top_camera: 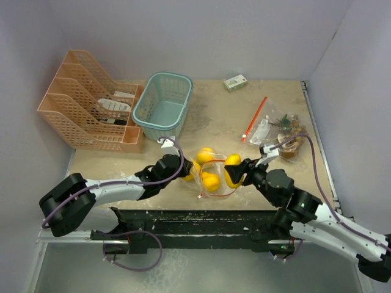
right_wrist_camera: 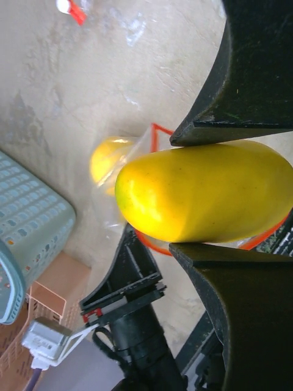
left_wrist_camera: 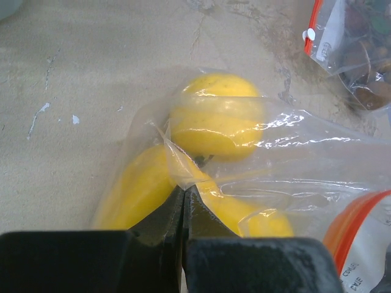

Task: Open the zip-top bag and remove the fake food
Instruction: Pick up the fake fruit from the zipper food storage bag, then place the fake fruit in the bin.

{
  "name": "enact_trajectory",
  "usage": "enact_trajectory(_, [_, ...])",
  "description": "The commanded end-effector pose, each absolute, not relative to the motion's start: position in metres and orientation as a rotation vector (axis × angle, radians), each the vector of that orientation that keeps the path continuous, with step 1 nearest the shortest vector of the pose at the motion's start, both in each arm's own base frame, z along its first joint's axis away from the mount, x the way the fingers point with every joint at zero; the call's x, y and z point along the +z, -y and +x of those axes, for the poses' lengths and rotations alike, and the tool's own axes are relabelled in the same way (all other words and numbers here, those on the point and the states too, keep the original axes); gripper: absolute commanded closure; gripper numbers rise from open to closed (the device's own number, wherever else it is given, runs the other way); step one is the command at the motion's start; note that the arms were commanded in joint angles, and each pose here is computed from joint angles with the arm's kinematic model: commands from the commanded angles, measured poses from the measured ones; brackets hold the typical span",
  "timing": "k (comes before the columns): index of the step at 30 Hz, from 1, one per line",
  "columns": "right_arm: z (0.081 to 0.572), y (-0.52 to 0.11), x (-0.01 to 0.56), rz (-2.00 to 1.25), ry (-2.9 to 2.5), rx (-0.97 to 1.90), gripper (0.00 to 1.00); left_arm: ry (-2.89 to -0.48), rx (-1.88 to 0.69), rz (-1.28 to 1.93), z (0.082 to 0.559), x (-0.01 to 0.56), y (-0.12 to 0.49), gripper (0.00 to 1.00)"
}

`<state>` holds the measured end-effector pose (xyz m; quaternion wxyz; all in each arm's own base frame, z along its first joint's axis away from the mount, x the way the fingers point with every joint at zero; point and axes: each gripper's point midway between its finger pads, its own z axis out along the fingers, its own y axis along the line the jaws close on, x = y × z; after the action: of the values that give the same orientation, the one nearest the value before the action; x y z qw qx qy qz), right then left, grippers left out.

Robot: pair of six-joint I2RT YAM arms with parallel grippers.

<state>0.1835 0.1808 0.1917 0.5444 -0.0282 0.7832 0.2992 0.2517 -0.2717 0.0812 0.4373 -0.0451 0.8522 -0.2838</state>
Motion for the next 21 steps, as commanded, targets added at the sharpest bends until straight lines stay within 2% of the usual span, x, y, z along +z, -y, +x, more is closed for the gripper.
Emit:
enact_trajectory(1, [0.207,-0.191,0.242,-0.131,-1.768,0.601,0.67,-2.332,-0.526,-0.036,0.225,0.022,0.243,1.00])
enact_trajectory(6, [0.247,-0.224,0.283,-0.207,-1.722,0.472,0.67,-2.341,-0.545,-0.060,0.218,0.019,0.238,1.00])
enact_trajectory(12, [0.311,-0.273,0.335,-0.294,-1.643,0.563,0.67,-2.336,-0.594,-0.126,0.202,0.014,0.223,1.00])
enact_trajectory(21, [0.397,-0.383,0.350,-0.461,-1.608,0.643,0.64,-2.342,-0.586,-0.151,0.190,0.010,0.207,1.00])
